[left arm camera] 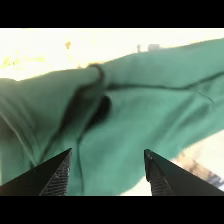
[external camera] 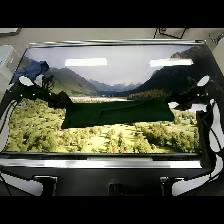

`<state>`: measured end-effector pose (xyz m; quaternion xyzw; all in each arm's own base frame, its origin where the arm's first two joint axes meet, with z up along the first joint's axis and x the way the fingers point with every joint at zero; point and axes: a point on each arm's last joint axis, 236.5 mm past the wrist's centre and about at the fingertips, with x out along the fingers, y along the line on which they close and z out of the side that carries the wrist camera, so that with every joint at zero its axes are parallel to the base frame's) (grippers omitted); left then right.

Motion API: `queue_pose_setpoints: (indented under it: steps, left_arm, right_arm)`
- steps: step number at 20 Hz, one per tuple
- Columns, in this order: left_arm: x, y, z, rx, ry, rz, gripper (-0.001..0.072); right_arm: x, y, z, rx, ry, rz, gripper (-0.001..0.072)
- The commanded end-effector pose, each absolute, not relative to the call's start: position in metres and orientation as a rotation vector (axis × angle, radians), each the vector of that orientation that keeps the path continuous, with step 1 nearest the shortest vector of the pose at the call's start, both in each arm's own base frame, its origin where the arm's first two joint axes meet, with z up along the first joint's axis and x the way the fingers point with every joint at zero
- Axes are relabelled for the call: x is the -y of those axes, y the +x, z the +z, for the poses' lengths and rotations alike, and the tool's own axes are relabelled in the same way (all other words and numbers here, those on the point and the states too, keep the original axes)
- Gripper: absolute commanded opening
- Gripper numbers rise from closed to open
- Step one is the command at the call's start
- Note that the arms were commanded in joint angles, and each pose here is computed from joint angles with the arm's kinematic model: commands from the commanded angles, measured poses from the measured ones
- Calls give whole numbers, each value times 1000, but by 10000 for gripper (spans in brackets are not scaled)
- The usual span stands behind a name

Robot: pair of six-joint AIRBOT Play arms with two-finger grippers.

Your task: Fold the clothes and pants, and hang the long-sleeved shirts on hangers.

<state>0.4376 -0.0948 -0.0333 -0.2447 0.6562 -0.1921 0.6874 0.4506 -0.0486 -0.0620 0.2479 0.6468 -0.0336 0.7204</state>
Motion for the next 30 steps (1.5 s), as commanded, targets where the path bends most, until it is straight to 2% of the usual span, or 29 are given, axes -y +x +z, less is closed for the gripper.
queue_pose_setpoints:
  steps: [1, 8, 9, 11, 12, 13, 14, 15, 16, 17, 18, 21, 26, 30]
  left_arm:
    - [94, 432, -1, -1439, -517, -467, 506]
    - [115, 425, 49, -1339, -448, -523, 506]
    - [120, 423, 52, -1335, -438, -533, 506]
    - [132, 419, 53, -1341, -418, -558, 506]
    - [140, 419, 52, -1342, -408, -569, 506]
    - [148, 419, 52, -1335, -397, -580, 506]
    - [156, 420, 53, -1324, -387, -589, 505]
    - [166, 423, 53, -1303, -373, -599, 498]
    - [178, 428, 53, -1277, -362, -607, 396]
    - [194, 433, 52, -1243, -348, -617, 140]
    - [212, 439, 49, -1208, -335, -626, 31]
    - [284, 438, 18, -1175, -318, -656, 29]
    - [363, 379, -65, -1393, -292, -687, 29]
    - [430, 360, -87, -1430, -527, -676, 28]
  right_arm:
    - [72, 431, -69, -1493, 589, -88, 715]
    - [19, 449, -92, -1505, 841, 83, 710]
    - [12, 451, -92, -1508, 855, 99, 664]
    - [0, 446, -91, -1537, 837, 132, 554]
    - [-5, 444, -91, -1551, 825, 141, 398]
    - [-9, 444, -90, -1555, 823, 149, 176]
    - [-16, 443, -84, -1558, 837, 176, 35]
    - [-24, 441, -72, -1553, 840, 240, 33]
    - [-32, 441, -55, -1529, 839, 298, 32]
    - [-36, 440, -38, -1508, 837, 328, 32]
    - [-43, 437, -16, -1484, 817, 366, 32]
    - [-73, 417, 54, -1411, 681, 470, 32]
    - [-135, 372, 162, -1232, 540, 569, 33]
    - [-171, 332, 211, -1167, 528, 615, 33]
